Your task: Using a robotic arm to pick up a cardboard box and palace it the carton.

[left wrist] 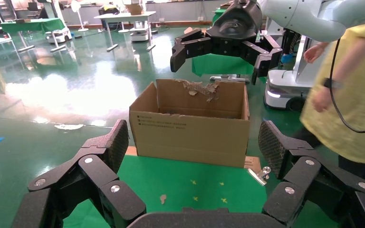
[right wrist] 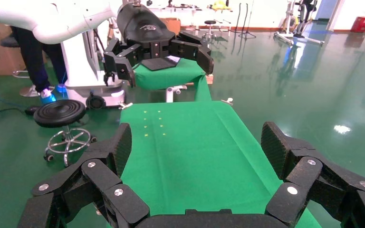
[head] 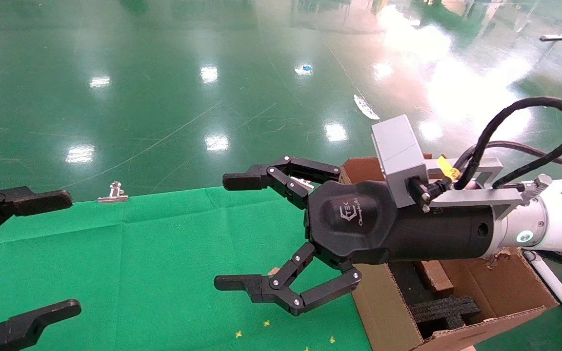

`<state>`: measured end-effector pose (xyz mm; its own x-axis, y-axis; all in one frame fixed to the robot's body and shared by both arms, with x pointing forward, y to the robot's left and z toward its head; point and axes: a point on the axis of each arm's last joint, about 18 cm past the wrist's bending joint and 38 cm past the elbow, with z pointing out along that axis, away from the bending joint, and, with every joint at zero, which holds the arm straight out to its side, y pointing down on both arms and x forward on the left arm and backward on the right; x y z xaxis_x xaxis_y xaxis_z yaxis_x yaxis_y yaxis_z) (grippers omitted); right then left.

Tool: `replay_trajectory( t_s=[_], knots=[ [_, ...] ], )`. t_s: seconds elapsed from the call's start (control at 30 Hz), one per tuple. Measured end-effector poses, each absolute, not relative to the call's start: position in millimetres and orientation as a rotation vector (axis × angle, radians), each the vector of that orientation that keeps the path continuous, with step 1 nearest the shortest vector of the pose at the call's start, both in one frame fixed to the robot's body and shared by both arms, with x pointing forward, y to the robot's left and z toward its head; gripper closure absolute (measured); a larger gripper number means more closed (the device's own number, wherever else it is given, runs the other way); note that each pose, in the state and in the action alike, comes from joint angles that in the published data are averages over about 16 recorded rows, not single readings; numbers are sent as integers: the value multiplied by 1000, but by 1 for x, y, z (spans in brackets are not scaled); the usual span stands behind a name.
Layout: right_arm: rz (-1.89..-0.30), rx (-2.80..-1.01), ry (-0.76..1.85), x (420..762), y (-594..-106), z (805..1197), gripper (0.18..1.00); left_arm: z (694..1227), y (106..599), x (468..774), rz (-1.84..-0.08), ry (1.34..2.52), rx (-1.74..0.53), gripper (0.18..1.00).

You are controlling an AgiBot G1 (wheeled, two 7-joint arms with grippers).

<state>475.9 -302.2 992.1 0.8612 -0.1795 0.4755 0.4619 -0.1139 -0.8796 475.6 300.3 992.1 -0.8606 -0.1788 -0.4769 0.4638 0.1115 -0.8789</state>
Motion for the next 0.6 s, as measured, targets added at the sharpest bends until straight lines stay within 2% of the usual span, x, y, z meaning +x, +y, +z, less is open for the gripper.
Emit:
replay_trajectory(
  t_s=[0.6],
  knots=[
    [-552,-1598,-227,476,-302,992,178,992,300,476,-1799,1924,276,184]
  ],
)
